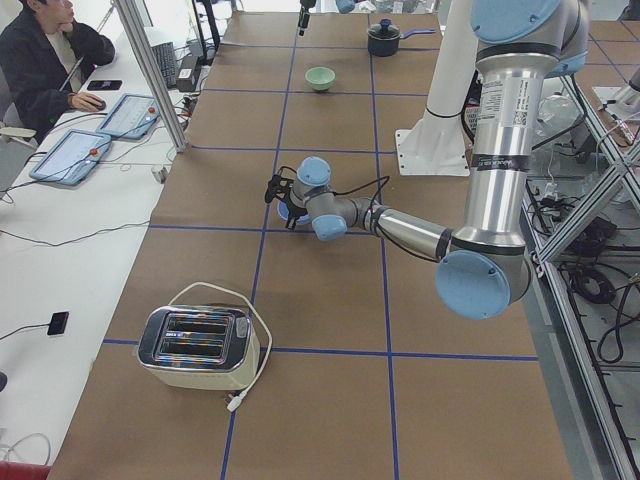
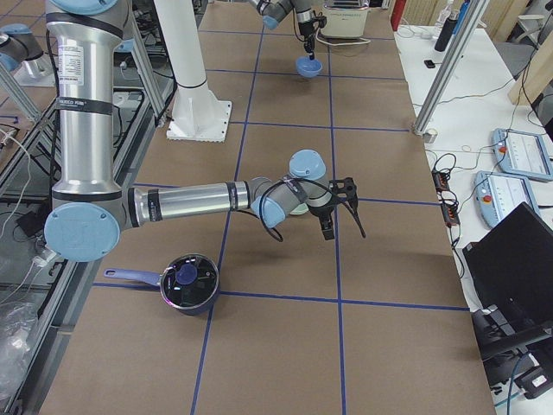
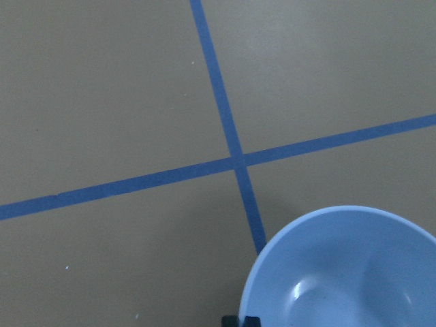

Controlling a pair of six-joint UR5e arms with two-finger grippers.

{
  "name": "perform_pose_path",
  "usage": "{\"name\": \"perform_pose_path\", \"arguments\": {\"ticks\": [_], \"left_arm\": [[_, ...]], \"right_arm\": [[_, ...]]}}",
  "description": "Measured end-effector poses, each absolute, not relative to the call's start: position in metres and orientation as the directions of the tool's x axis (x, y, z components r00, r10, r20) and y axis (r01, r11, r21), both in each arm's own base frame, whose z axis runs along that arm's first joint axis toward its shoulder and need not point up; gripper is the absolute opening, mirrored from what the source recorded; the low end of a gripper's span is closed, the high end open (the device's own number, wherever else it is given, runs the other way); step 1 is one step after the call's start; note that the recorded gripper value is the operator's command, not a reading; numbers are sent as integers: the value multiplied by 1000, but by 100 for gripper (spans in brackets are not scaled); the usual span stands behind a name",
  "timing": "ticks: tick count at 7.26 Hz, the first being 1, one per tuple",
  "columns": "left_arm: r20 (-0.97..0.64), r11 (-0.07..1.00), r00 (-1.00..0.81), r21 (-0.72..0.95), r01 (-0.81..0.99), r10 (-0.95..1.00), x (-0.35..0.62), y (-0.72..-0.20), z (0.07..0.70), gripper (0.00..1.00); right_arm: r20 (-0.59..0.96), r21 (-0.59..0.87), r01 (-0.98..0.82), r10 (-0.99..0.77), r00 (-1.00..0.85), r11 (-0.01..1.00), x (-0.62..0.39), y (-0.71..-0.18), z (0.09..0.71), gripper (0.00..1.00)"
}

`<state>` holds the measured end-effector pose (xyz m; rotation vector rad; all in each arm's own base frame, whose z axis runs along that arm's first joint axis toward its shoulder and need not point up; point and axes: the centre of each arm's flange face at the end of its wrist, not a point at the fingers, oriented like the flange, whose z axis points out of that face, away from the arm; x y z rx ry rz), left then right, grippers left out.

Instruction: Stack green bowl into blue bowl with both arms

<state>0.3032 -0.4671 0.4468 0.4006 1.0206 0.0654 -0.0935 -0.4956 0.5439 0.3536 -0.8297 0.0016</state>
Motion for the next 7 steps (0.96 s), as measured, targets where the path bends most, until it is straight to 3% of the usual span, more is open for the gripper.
{"name": "perform_pose_path", "arguments": {"ticks": [3,7], "left_arm": [[-848,945,509,274,176,151,396,-478,335,0],[-858,938,502,255,236,107,549,-437,242,0]], "right_arm": [[722,306,-138,-136,678,942,-94,-496,544,100],[722,306,-136,-137,678,942,-95,-496,544,100]]}}
